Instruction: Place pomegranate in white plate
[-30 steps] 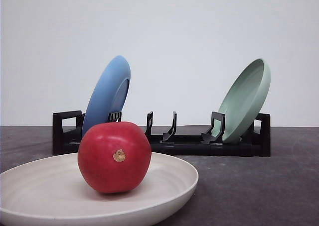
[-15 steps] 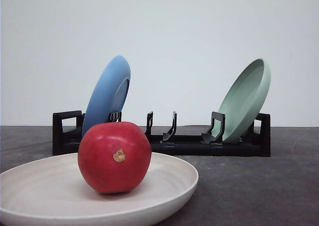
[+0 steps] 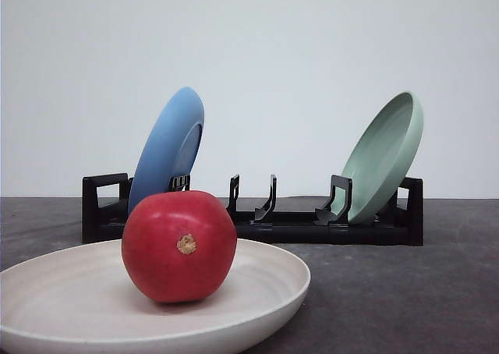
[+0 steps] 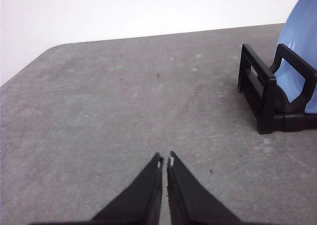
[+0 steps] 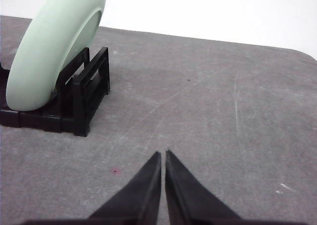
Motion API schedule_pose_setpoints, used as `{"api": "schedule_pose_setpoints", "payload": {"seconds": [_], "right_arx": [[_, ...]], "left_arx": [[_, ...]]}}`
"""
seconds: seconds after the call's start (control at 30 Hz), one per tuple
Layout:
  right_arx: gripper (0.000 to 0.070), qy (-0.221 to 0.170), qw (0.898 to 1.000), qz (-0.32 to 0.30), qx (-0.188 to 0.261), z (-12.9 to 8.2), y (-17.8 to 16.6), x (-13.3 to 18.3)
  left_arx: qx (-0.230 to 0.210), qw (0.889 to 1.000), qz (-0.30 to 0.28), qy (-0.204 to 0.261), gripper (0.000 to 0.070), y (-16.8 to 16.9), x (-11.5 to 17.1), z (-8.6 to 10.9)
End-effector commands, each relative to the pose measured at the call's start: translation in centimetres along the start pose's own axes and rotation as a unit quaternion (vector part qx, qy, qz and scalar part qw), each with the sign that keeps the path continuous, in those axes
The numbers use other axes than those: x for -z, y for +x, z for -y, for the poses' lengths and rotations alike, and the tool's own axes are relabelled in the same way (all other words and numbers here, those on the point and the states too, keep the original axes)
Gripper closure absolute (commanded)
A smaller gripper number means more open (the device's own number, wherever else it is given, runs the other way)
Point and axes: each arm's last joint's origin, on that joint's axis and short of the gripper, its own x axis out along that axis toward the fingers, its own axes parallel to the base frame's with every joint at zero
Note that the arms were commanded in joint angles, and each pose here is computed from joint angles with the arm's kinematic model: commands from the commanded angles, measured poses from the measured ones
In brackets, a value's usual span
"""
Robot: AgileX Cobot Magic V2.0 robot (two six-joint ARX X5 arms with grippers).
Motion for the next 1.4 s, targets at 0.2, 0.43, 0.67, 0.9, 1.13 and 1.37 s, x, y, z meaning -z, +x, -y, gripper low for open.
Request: {"api": "schedule_pose_setpoints", "payload": {"seconds": [0.2, 0.43, 0.67, 0.9, 1.13, 1.37], "right_arx": [[0.0692, 0.000, 1.000, 0.005, 0.002, 0.02, 0.03, 0.01], [0.0692, -0.001, 1.000, 0.005, 0.002, 0.02, 0.03, 0.01], [0.0692, 0.000, 1.000, 0.005, 0.002, 0.02, 0.03, 0.01], [0.0692, 0.000, 1.000, 0.005, 0.002, 0.02, 0.03, 0.01], [0.0692, -0.001, 1.000, 0.005, 0.002, 0.02, 0.03, 0.01], [0.0692, -0.001, 1.000, 0.005, 0.002, 0.02, 0.03, 0.01]], "left_arx": [[0.000, 1.000, -0.006, 0.003, 0.0700, 0.08, 0.32, 0.02], [0.000, 1.000, -0.005, 0.003, 0.0700, 0.08, 0.32, 0.02], [0.000, 1.000, -0.005, 0.003, 0.0700, 0.08, 0.32, 0.02], [0.000, 1.000, -0.005, 0.003, 0.0700, 0.08, 0.32, 0.02], [0.000, 1.000, -0.005, 0.003, 0.0700, 0.08, 0.32, 0.02], [0.000, 1.000, -0.005, 0.003, 0.0700, 0.08, 0.32, 0.02]]}}
